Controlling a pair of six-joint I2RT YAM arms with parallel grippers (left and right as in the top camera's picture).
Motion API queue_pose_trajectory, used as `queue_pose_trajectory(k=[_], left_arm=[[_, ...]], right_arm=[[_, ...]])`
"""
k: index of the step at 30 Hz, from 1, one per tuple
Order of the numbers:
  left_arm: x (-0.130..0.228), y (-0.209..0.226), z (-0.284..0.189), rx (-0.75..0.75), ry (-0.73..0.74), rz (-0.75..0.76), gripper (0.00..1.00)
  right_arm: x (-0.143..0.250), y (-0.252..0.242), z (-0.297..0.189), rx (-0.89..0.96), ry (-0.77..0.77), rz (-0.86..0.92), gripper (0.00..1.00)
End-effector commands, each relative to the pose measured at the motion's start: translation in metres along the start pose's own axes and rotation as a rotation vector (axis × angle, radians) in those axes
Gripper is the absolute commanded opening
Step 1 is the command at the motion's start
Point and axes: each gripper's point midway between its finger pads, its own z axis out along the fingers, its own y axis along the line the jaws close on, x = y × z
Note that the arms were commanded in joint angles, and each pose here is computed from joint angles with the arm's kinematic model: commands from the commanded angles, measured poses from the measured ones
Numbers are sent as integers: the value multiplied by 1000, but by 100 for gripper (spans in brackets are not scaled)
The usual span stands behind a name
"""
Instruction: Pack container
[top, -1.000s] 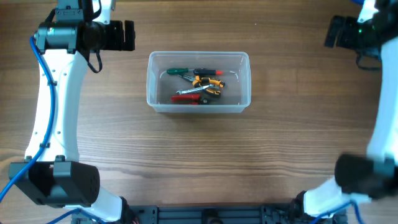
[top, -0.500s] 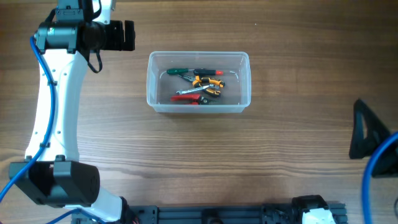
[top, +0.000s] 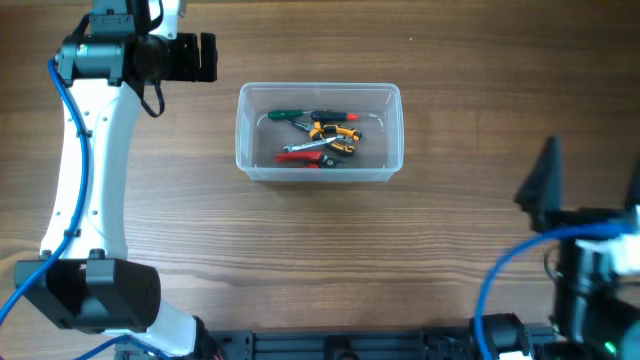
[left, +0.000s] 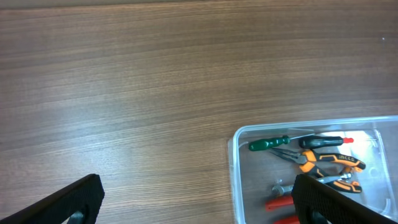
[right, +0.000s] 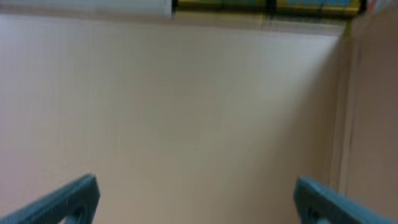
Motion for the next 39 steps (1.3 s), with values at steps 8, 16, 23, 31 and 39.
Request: queue_pose_trajectory(k=[8, 16, 23, 31, 39], left_arm=[[-1, 2, -1, -4, -3, -19, 100], [-1, 2, -1, -4, -3, -20, 100], [-1, 2, -1, -4, -3, -20, 100], [-1, 2, -1, -4, -3, -20, 100], [-1, 2, -1, -4, -3, -20, 100]], right_arm=[[169, 0, -37, 75, 174, 511, 100], [199, -6, -48, 136, 226, 575, 100], [219, -6, -54, 156, 309, 555, 100], [254, -5, -63, 186, 369, 617, 100], [251, -13, -62, 218, 326, 581, 100]])
